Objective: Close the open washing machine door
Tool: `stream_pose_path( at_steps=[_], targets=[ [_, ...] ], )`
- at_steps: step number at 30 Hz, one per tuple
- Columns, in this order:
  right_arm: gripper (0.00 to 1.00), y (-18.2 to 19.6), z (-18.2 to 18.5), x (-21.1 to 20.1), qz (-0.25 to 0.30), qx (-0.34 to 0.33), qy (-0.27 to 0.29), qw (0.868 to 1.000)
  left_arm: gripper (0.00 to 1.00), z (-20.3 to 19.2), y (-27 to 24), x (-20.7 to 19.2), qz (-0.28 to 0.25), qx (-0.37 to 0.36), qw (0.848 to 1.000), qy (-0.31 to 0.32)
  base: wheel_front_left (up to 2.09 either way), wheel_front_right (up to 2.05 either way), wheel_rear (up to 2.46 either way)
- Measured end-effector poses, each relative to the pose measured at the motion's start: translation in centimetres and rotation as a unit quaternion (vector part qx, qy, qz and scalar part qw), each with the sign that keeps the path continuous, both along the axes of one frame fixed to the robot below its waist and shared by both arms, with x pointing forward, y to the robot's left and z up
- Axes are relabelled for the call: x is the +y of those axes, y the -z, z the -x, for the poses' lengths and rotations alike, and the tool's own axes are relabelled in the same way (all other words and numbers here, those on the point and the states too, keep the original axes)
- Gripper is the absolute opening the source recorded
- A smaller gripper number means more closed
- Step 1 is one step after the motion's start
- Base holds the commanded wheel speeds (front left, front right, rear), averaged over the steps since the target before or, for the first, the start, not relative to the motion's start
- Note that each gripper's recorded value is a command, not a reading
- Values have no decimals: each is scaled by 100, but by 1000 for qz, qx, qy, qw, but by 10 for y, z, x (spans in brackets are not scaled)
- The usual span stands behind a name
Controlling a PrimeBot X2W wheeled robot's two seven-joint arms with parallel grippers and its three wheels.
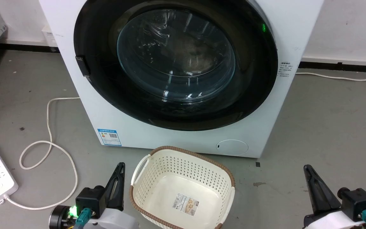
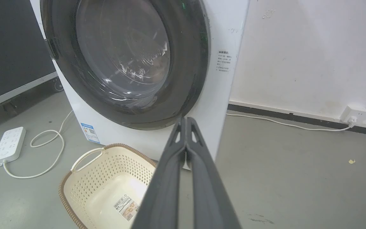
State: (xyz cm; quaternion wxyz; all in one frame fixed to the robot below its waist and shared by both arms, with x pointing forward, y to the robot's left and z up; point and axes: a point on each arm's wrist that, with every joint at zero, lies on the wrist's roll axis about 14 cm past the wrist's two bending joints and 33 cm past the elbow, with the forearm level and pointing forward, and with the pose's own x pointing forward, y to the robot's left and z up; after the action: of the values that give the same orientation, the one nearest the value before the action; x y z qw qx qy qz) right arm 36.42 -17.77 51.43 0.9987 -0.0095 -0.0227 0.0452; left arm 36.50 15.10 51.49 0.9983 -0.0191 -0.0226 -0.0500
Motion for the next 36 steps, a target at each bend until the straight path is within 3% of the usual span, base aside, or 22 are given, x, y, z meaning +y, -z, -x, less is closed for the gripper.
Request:
stream_pose_path(
  at_steps=[36],
  targets=[
    [0,-4,-3,8,10,15,-10,1000,0,-4,-5,12,-21,12,999,-23,0,0,0]
  ],
)
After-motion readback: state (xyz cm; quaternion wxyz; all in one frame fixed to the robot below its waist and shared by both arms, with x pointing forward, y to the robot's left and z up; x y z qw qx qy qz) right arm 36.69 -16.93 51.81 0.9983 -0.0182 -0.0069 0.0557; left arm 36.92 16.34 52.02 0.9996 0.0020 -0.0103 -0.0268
